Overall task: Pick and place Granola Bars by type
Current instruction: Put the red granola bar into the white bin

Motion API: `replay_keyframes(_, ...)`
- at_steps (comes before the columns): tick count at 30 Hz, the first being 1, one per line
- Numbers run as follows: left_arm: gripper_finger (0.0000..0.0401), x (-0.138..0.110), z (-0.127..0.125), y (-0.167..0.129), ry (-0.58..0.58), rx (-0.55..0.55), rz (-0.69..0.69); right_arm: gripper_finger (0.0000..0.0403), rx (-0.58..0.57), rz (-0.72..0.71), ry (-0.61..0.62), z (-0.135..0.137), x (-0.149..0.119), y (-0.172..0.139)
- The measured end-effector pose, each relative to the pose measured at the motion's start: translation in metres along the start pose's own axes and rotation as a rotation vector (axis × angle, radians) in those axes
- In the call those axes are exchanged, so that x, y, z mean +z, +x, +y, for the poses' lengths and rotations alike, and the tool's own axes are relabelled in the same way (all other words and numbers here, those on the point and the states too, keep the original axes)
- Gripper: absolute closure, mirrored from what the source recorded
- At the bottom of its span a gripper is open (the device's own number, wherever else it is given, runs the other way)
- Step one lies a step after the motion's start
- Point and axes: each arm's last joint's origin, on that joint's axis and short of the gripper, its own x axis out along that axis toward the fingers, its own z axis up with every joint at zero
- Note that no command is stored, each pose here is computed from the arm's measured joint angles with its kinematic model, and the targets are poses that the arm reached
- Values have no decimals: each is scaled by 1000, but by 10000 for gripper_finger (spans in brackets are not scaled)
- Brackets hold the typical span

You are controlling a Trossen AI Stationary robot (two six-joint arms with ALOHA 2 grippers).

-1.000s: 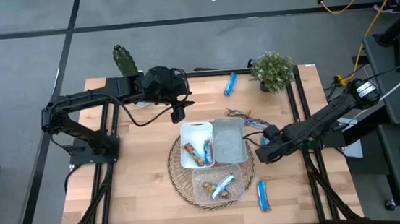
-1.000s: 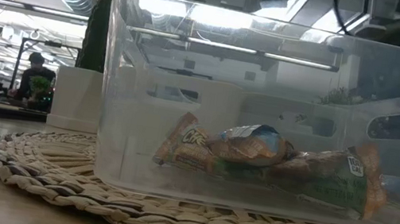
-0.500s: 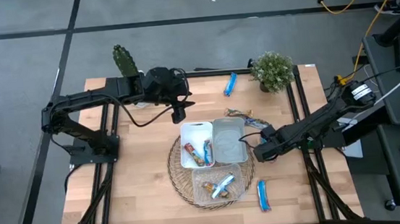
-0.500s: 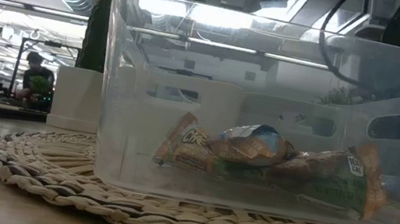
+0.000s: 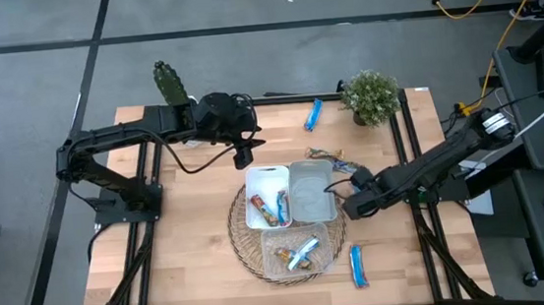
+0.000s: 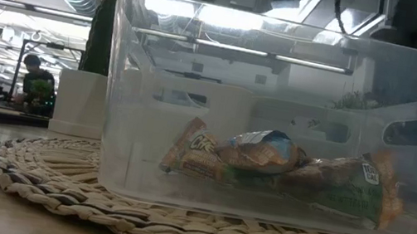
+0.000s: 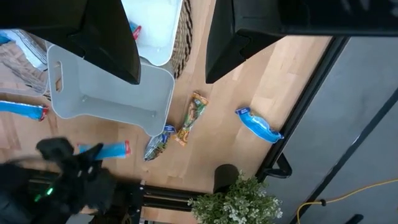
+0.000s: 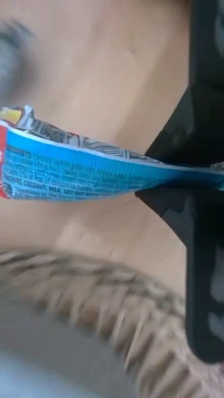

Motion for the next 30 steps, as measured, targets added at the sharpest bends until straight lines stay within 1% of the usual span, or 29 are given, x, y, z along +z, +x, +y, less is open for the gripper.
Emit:
replay_keyframes(2,228,0,1,-1,-2,7,-3,353,6,-70,-9,1,6,-24)
replay_keyframes(5,228,0,2,-3,-2,42,-9,369,31,-188,-66,-2,13,-67)
replay_keyframes(7,228,1,2,-4,-1,59,-12,377,86,-269,-113,-6,17,-98)
replay_keyframes(11,228,1,3,-6,5,65,-16,378,252,-479,-226,-14,27,-159)
replay_keyframes(13,228,1,3,-6,5,78,-16,369,323,-597,-265,-19,31,-186)
replay_keyframes(16,228,1,3,-6,4,83,-16,351,379,-751,-313,-28,37,-216)
replay_keyframes(18,228,1,3,-6,1,83,-16,350,403,-823,-352,-33,39,-230)
replay_keyframes(22,228,1,3,-6,-3,92,-18,370,431,-924,-446,-37,42,-245)
replay_keyframes(26,228,2,6,-15,-14,168,-43,378,423,-1023,-501,-33,52,-254)
replay_keyframes(30,228,5,9,-38,7,248,-105,362,467,-1081,-544,-20,72,-259)
